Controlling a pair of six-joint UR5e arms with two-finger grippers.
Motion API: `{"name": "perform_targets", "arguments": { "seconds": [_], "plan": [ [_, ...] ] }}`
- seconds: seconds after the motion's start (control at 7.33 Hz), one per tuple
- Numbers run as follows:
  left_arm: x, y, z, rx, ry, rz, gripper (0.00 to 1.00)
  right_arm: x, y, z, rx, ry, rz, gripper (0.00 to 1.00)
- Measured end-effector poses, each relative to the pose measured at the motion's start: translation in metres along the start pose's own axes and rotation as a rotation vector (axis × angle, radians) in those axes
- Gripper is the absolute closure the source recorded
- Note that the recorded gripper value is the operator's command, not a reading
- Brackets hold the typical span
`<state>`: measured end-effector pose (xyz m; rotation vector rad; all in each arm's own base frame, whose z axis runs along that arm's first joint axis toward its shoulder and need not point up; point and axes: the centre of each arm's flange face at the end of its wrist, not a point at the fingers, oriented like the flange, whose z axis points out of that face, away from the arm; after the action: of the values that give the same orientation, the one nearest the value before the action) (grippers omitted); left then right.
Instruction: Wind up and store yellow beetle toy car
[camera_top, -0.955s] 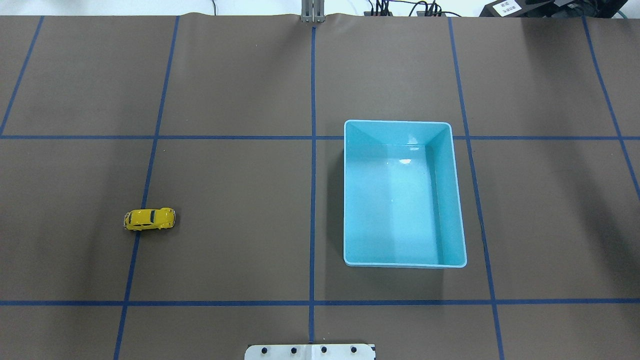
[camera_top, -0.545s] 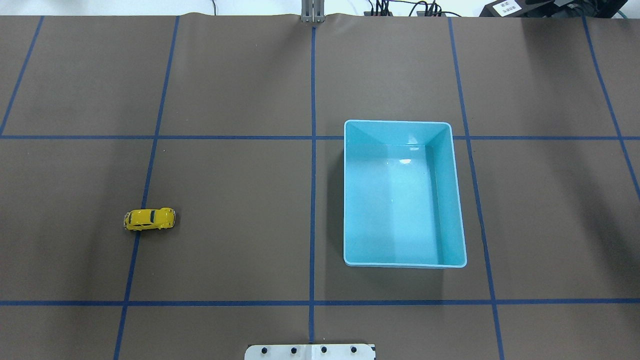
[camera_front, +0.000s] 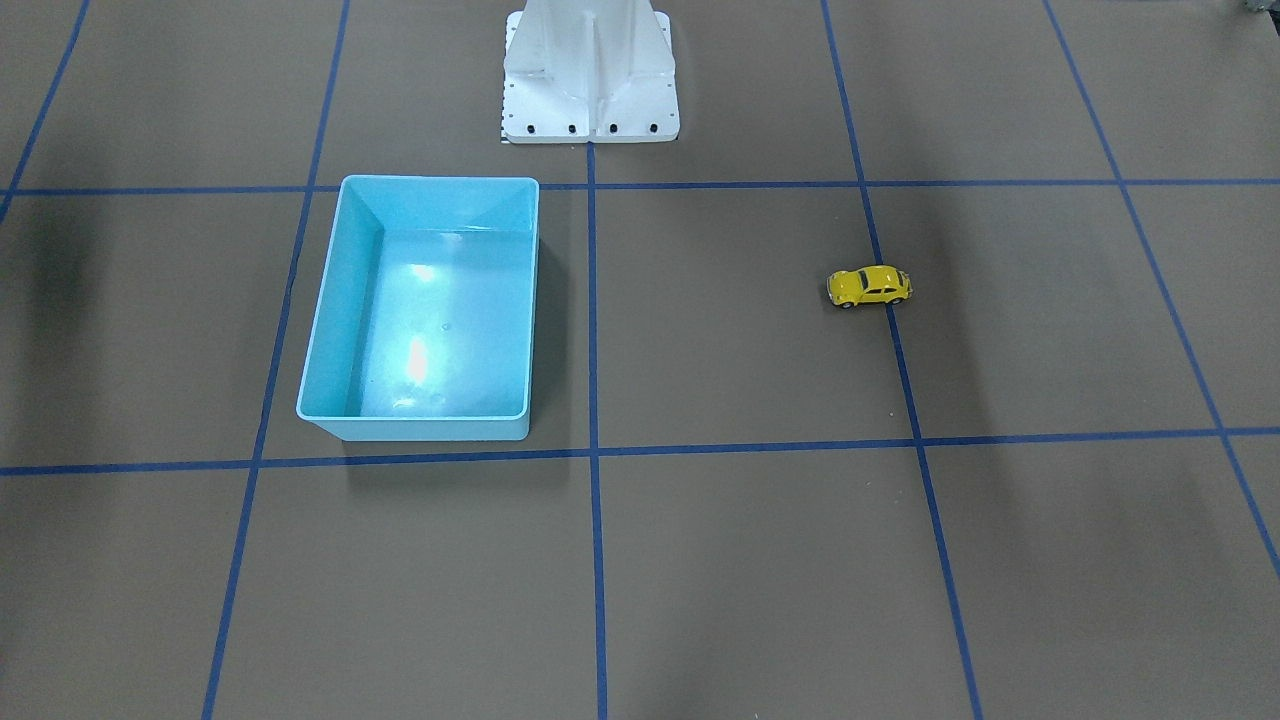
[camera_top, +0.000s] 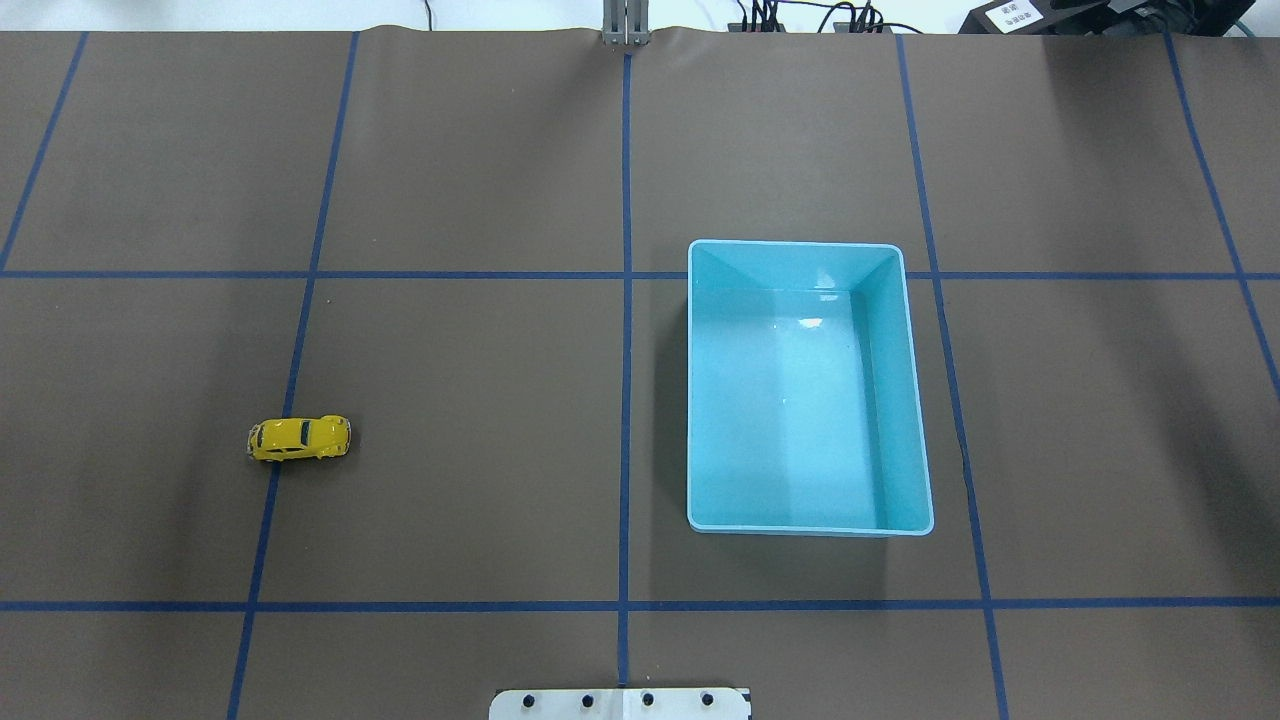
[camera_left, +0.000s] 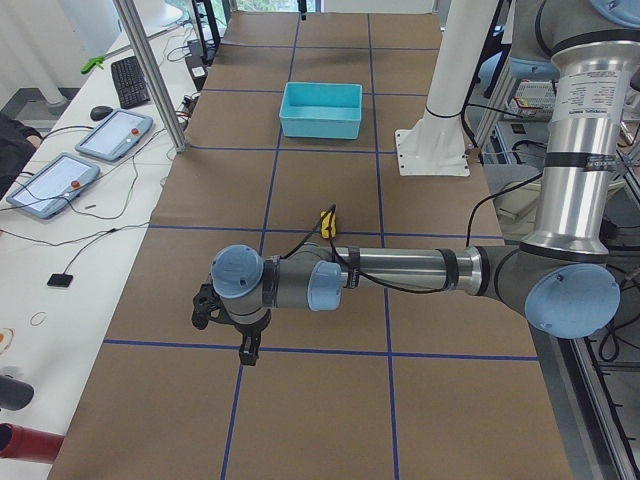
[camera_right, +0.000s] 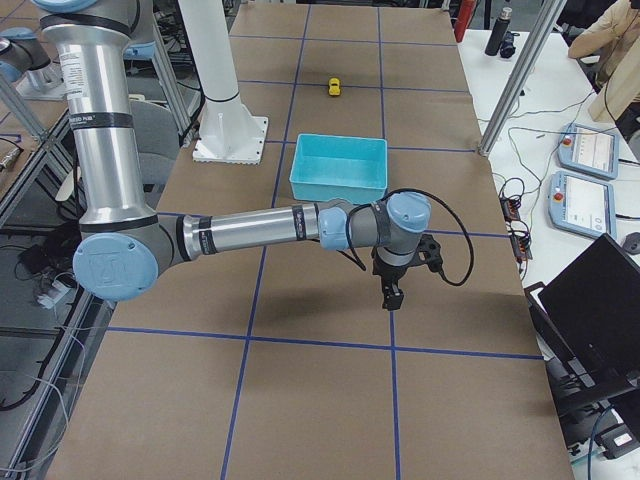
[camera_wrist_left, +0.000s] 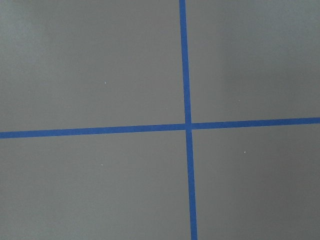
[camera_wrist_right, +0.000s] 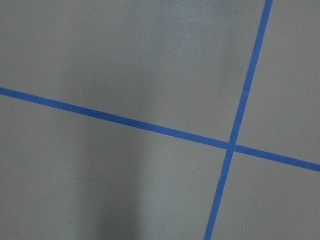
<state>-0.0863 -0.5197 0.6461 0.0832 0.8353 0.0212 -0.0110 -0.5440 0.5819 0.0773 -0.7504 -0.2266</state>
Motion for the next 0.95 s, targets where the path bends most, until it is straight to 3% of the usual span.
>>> {"name": "perform_targets", "arguments": {
  "seconds": [0.68, 0.95],
  "plan": [
    [0.003, -0.005, -0.005, 0.008, -0.019, 0.012, 0.0, 0.0, 0.0, 0.0, 0.0, 0.0, 0.0, 0.0],
    [0.032, -0.016, -0.018, 0.031, -0.051, 0.077, 0.0, 0.0, 0.0, 0.0, 0.0, 0.0, 0.0, 0.0]
  ]
}}
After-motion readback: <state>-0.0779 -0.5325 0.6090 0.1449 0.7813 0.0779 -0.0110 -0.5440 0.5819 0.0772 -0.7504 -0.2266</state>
